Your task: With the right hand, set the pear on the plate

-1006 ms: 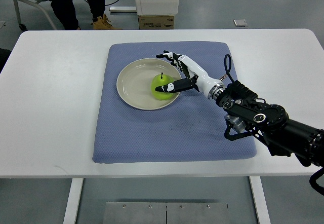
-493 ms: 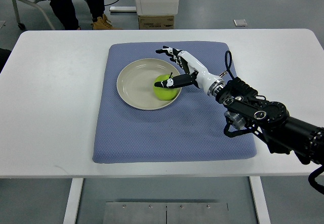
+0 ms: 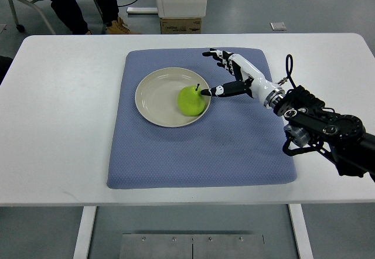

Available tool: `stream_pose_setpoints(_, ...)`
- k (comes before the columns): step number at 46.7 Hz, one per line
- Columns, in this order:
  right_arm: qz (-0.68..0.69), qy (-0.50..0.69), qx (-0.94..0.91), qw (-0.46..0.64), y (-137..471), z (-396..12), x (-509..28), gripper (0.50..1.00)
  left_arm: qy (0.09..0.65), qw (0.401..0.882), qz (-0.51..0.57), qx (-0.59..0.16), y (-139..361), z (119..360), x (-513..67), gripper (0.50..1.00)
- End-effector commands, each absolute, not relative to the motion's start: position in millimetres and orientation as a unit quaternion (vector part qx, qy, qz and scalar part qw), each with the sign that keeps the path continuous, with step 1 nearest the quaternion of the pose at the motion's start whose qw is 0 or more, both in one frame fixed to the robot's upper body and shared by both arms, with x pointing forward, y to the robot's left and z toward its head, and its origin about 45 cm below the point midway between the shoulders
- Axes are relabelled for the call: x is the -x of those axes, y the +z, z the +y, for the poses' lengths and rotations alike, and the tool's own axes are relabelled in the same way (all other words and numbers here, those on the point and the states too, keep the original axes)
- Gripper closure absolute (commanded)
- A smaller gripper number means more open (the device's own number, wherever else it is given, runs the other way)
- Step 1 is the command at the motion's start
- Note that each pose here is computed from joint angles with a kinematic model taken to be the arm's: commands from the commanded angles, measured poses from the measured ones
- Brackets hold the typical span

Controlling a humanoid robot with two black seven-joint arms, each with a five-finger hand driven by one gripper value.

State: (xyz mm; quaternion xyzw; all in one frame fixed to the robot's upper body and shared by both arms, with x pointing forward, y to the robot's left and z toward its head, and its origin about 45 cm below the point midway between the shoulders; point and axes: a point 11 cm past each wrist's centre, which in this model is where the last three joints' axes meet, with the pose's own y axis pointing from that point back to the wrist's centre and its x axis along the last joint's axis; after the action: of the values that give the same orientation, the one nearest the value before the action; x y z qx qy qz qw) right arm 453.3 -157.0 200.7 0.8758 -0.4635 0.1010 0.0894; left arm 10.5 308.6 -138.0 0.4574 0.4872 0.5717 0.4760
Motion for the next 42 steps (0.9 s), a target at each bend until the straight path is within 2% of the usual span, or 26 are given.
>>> stream_pose_setpoints(1, -0.479, 0.099, -0.868, 0.088, 202, -173, -456, 0.500, 0.572, 0.476, 0.487, -0.457, -138, 309, -11, 0.500)
stream_pose_setpoints(19, -0.612, 0.024, -0.789, 0.049, 212, -247, -480, 0.500, 0.572, 0.476, 0.487, -0.457, -138, 309, -11, 0.500)
stream_pose_setpoints(42, -0.676, -0.092, -0.731, 0.006, 201, -232, -496, 0.500, 0.572, 0.476, 0.487, -0.457, -138, 309, -11, 0.500)
